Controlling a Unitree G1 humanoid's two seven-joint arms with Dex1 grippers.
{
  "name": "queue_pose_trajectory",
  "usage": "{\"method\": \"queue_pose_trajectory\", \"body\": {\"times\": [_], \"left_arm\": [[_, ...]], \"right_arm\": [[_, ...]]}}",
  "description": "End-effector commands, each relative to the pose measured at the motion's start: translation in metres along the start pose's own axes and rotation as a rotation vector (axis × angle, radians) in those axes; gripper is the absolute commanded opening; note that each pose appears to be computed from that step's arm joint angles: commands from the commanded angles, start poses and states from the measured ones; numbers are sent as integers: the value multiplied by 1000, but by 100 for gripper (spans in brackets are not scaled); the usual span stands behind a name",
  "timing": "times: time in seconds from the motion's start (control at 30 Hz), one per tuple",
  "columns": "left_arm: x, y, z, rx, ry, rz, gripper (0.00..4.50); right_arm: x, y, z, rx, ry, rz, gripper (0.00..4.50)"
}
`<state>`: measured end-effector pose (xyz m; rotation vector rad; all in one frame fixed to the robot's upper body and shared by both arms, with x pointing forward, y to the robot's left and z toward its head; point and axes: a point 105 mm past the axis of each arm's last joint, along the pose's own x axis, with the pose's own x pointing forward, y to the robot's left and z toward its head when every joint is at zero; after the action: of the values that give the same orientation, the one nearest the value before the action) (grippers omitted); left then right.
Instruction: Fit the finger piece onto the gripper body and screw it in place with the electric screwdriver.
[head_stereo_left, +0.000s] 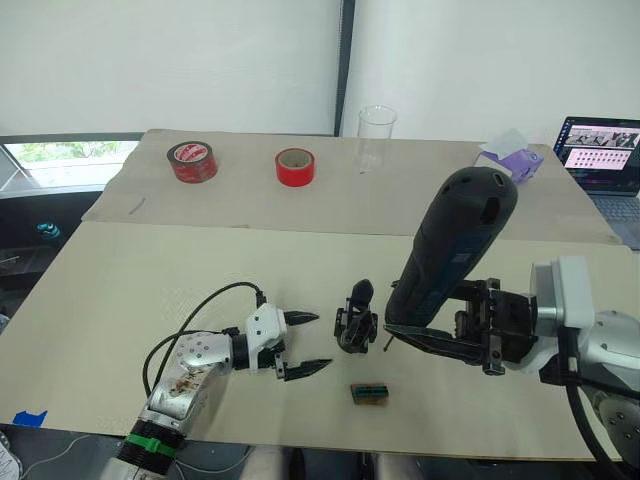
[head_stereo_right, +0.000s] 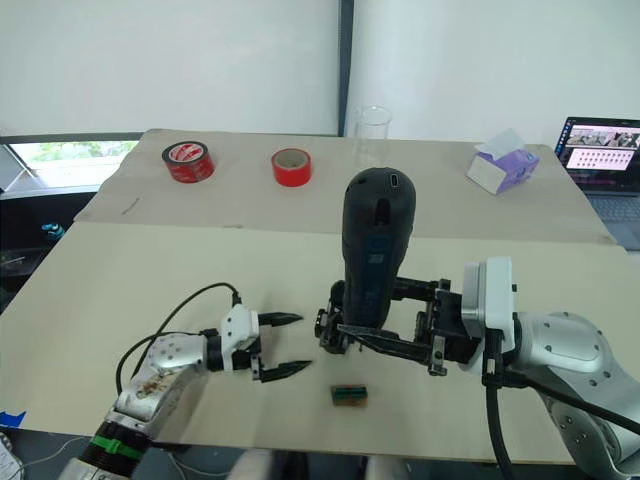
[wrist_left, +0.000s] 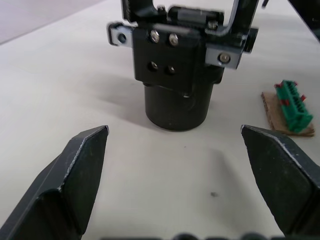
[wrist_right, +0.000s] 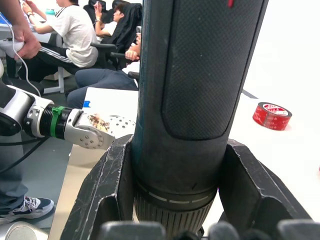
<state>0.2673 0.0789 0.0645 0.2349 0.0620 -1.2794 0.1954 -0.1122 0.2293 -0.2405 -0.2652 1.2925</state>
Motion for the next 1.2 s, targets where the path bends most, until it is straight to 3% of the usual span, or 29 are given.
{"method": "queue_pose_trajectory", "body": {"times": [0.03, 0.3, 0.7, 0.8, 0.9, 1.2], "left_arm": [[14, -2, -2, -1, -7, -17, 447], [49, -1, 7, 16, -33, 13, 447], [58, 0, 1, 11, 7, 12, 447], [53, -3, -3, 7, 20, 2, 373], [47, -3, -8, 11, 34, -28, 233], [42, 6, -6, 60, 16, -203, 234]], "right_arm": [[-2, 3, 12, -55, -22, 3, 193], [-5, 3, 7, -51, -7, -12, 193], [-5, 2, 4, -61, 1, -20, 193], [-5, 2, 3, -62, 2, -21, 193], [-6, 2, 3, -65, 3, -21, 193], [-10, 2, 4, -59, 20, -5, 193]]}}
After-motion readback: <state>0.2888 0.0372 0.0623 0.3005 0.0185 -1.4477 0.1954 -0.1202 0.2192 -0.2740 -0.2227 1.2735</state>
